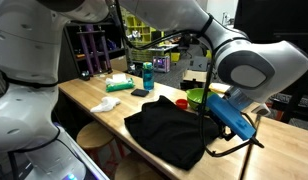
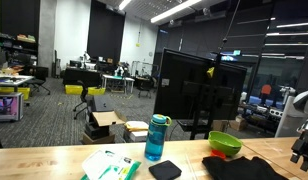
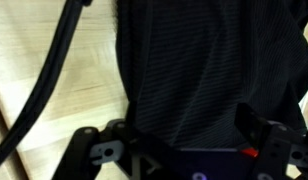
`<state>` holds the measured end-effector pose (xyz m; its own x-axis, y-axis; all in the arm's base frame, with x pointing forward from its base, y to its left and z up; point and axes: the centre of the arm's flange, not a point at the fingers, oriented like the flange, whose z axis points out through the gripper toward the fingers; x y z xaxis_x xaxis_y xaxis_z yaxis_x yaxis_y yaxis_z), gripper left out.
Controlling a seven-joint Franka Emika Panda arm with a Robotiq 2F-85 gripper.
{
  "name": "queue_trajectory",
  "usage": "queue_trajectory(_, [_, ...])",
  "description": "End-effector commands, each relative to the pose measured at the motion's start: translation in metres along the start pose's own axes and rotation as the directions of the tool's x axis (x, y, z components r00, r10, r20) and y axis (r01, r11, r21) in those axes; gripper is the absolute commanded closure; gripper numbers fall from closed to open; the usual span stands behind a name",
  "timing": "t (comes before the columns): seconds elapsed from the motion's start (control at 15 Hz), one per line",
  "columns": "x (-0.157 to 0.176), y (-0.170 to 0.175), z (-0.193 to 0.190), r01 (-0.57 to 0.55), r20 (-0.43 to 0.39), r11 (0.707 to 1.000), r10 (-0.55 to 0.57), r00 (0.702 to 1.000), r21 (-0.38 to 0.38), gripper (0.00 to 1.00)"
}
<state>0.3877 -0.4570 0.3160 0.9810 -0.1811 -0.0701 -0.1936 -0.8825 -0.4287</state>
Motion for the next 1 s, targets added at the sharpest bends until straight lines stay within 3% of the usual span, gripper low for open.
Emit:
queue_trajectory(0.0, [-0.008, 0.003, 0.004, -0.035, 0.006, 0.999, 0.035, 0.999, 0.018, 0.0])
queue_trajectory(0.93, [-0.064, 0.024, 0.03, -0.161, 0.057, 0.984, 0.157, 0.986, 0.074, 0.0])
